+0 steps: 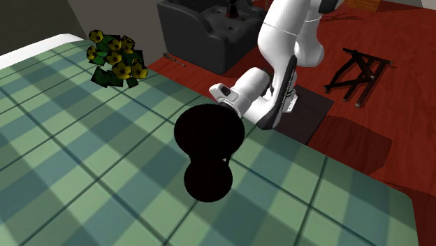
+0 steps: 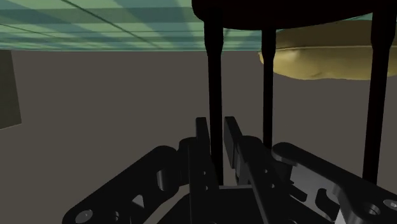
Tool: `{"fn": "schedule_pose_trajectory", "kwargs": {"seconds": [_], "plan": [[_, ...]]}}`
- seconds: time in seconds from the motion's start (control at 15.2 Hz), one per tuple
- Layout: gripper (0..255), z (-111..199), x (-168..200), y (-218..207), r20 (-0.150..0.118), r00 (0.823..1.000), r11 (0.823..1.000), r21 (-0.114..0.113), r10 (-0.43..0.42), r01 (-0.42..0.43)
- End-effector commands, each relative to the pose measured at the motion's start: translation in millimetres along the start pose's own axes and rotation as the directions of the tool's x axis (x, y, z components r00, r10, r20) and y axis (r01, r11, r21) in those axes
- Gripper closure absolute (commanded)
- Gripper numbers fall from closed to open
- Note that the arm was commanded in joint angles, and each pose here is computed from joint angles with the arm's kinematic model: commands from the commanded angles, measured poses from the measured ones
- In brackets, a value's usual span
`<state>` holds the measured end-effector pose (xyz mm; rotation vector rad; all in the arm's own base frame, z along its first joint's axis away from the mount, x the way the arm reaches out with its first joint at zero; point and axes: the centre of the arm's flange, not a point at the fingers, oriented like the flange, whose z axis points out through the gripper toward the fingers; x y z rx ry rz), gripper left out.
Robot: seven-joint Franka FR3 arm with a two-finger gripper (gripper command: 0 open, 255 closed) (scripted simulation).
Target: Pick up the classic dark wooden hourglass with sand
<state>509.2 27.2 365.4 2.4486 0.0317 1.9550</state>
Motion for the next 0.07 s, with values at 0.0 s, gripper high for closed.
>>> {"fn": "schedule_pose_trajectory", "kwargs": {"seconds": [0.0], "plan": [[255,-0.3,3.8,0.0,-0.001,1.000,1.000,0.000,0.000,0.000]]}}
